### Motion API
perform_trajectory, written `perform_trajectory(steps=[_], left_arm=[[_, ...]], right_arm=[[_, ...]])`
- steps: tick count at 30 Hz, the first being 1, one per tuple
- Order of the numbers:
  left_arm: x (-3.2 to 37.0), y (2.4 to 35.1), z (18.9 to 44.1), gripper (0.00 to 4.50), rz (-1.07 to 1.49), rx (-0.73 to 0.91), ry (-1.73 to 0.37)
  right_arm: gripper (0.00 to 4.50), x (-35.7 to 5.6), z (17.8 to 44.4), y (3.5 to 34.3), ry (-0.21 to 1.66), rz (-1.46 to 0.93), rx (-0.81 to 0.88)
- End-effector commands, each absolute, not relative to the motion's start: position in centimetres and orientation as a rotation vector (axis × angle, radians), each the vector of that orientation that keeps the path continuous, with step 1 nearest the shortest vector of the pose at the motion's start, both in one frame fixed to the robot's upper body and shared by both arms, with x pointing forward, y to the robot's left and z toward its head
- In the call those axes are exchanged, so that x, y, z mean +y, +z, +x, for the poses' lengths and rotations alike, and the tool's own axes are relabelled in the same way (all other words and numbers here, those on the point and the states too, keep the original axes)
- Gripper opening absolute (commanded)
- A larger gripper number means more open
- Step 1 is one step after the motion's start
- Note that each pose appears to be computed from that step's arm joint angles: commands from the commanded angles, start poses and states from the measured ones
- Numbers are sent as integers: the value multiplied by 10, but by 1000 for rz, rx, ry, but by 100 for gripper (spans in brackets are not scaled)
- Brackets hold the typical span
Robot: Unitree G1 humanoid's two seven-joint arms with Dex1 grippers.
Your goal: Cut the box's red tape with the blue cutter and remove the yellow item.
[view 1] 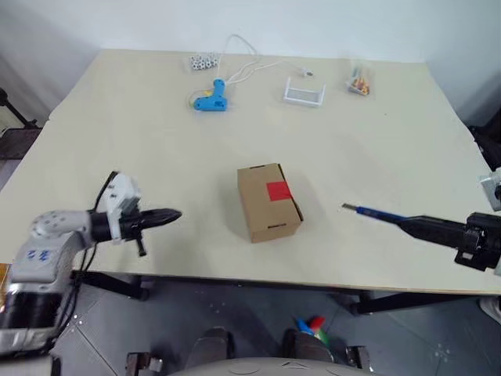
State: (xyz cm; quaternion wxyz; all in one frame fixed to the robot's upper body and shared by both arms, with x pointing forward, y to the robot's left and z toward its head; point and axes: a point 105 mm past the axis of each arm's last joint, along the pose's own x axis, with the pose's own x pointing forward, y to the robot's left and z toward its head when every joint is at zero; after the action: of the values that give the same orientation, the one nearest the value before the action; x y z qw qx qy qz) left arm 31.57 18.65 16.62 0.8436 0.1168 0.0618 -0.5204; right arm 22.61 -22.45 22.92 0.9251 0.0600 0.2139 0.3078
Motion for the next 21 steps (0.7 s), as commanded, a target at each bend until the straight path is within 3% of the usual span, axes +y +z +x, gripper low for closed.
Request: perform_trajectory(steps=[1, 10, 21], left_arm=[[158, 187, 327, 0, 310, 47, -1165], [92, 202, 351, 0, 415, -31, -1309], [72, 177, 362, 0, 496, -5, -1290]], right_arm=[[16, -207, 239, 240, 587, 43, 399], [16, -145, 262, 259, 629, -28, 397], [16, -112, 292, 259, 589, -37, 420]])
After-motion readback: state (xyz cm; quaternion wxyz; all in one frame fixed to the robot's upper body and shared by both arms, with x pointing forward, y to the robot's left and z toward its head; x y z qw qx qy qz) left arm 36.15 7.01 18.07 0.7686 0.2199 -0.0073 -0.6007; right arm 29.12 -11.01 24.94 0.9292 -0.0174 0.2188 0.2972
